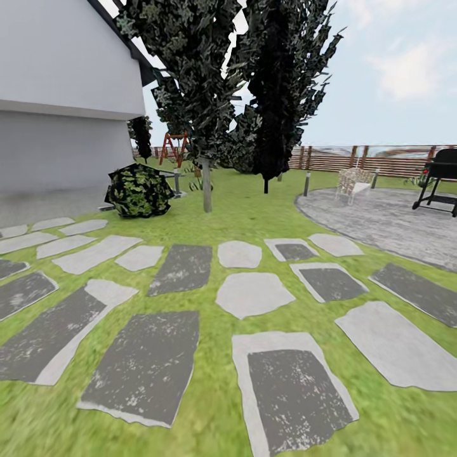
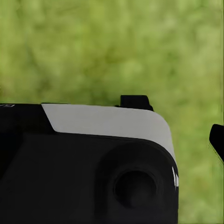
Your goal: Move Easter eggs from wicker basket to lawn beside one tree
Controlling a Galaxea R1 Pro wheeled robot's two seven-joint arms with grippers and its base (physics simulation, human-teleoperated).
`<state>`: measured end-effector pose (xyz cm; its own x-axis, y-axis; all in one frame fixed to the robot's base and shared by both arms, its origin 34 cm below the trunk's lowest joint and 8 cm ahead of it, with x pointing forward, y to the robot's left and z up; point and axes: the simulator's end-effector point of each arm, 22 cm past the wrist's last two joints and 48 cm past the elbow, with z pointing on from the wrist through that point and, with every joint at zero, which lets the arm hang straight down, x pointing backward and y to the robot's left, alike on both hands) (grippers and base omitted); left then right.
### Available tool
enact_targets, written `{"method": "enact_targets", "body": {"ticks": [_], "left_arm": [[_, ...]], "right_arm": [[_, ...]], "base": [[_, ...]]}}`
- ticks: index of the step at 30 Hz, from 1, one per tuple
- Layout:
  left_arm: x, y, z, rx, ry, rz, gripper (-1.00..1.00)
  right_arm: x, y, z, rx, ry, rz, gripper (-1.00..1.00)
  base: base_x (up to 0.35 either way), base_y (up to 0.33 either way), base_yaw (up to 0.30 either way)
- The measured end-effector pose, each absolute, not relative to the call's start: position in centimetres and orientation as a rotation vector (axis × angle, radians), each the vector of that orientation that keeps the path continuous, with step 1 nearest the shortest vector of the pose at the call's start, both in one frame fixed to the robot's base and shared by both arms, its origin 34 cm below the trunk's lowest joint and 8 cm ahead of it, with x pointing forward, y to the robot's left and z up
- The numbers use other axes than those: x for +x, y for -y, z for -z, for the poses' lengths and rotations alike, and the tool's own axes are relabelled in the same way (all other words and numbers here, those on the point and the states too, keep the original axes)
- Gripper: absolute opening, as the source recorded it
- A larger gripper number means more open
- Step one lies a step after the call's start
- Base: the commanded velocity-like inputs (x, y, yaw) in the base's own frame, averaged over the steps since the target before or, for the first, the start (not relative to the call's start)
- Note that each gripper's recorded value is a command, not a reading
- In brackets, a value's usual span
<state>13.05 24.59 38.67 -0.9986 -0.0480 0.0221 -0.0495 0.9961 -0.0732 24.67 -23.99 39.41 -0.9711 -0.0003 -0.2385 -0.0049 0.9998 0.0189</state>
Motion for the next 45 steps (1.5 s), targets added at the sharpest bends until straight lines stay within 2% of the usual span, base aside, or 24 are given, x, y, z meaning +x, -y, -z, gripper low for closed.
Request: {"method": "enact_targets", "body": {"ticks": [10,45], "left_arm": [[13.03,-24.7,-38.66,0.074,3.118,-0.103,1.0],[13.01,-24.22,-38.67,0.06,3.117,-0.119,1.0]], "right_arm": [[24.67,23.99,-39.41,-0.004,-2.901,-0.028,1.0],[24.83,23.99,-39.45,-0.004,-2.892,-0.028,1.0]], "base": [[0.327,-0.012,0.0],[0.305,-0.121,0.0]]}}
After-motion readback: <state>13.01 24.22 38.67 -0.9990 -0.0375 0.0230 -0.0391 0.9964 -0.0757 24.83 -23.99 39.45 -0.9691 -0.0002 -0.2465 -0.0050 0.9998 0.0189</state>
